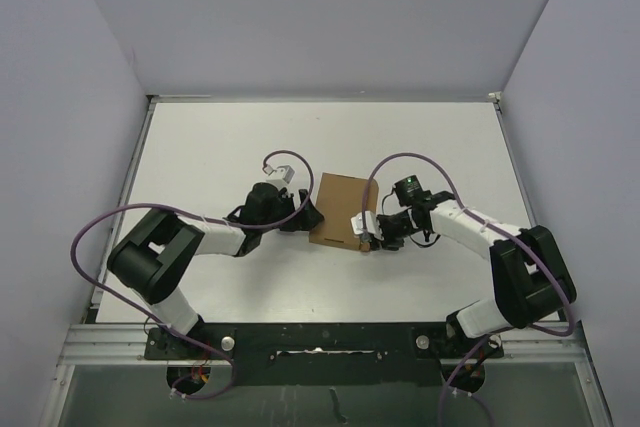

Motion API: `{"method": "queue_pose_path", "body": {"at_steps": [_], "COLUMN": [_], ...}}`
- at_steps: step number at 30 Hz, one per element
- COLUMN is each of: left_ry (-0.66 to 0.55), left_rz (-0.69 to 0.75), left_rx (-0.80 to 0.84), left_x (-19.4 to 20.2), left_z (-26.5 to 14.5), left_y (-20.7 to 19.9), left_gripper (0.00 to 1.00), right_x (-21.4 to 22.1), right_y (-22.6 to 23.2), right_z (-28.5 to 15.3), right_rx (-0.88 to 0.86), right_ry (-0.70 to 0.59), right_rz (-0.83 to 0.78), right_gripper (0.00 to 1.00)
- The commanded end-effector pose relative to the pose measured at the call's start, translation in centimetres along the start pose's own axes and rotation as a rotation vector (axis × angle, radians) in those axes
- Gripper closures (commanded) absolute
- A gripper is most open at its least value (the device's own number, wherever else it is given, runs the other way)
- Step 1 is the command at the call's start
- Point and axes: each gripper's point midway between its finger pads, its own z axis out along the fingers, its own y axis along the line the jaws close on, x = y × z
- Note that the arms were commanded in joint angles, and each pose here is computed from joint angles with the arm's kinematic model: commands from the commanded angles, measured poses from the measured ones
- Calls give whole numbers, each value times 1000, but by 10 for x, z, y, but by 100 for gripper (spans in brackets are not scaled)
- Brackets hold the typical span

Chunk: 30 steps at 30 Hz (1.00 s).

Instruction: Fold the paper box

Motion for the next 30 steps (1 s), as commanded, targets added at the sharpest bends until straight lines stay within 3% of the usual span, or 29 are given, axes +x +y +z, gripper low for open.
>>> {"method": "queue_pose_path", "body": {"at_steps": [1, 22, 30], "left_ry": [-33, 16, 29], "left_rz": [-24, -27, -28], "left_rx": [53, 24, 15], "left_x": [-13, 2, 7], "left_z": [10, 7, 6], "left_y": [-14, -8, -6], "left_gripper": [20, 23, 24], "right_x": [-16, 4, 4], "right_y": [-5, 0, 1], "right_z": [-5, 16, 18], "right_rx": [31, -1, -7], "right_ry": [-65, 14, 19], "right_rz": [-27, -21, -25], "right_gripper": [73, 77, 83]}}
